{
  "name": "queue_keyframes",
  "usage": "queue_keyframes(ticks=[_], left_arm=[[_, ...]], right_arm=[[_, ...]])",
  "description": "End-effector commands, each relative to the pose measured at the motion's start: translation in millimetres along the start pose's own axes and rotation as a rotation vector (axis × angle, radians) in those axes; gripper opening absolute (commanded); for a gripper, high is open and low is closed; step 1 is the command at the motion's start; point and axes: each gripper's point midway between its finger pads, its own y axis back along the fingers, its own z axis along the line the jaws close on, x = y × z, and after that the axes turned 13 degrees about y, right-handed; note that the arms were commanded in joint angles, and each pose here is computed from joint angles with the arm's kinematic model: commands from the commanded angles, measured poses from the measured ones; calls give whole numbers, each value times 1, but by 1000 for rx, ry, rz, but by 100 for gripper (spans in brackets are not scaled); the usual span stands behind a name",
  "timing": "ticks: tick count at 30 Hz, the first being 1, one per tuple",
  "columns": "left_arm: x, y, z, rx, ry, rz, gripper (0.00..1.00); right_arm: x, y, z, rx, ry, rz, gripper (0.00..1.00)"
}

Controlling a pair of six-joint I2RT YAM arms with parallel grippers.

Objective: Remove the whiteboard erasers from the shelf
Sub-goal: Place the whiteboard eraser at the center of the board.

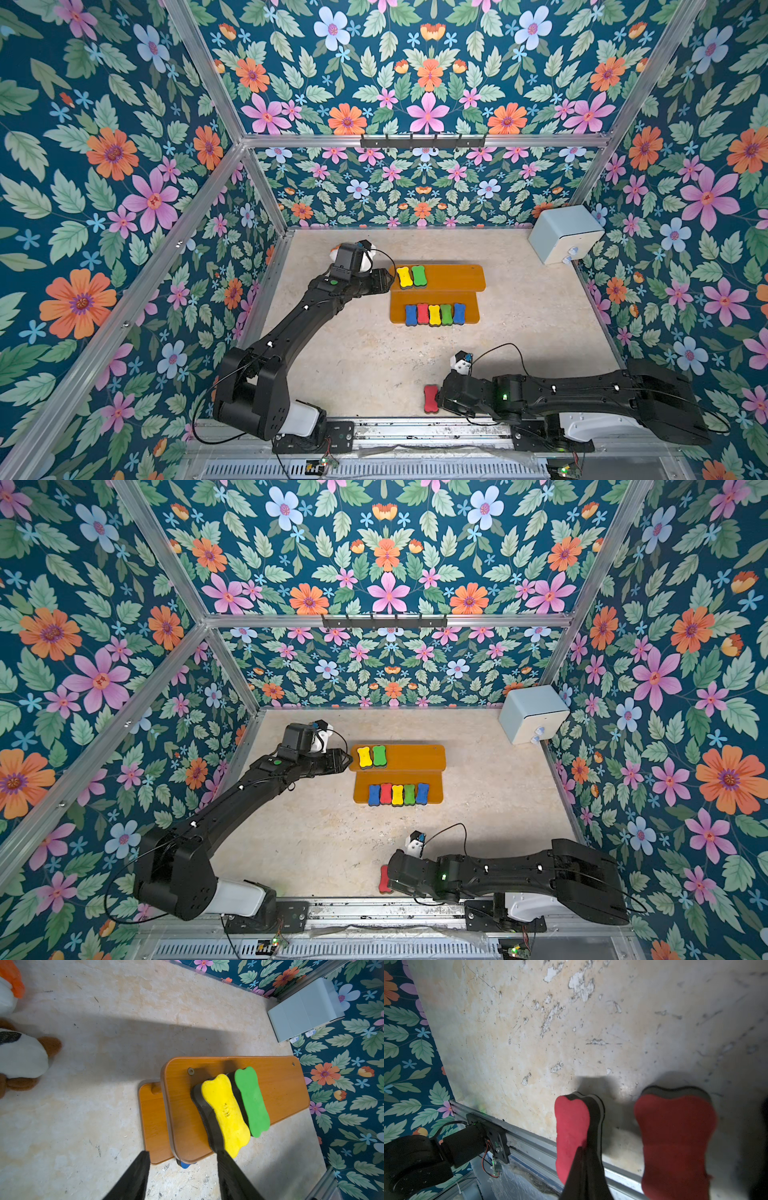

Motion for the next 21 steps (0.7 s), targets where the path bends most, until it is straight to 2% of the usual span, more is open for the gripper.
queue_keyframes(ticks=[1, 6, 21], left_arm=[[-4, 2, -5, 19, -18, -17, 57], [-5, 3, -5, 21, -20, -20, 58], [-6, 5, -8, 31, -18, -27, 58]], right_arm=[[1, -2, -2, 6, -5, -1, 0], [1, -3, -8, 26, 5, -1, 0], [-2, 0, -5, 46, 37, -6, 14]])
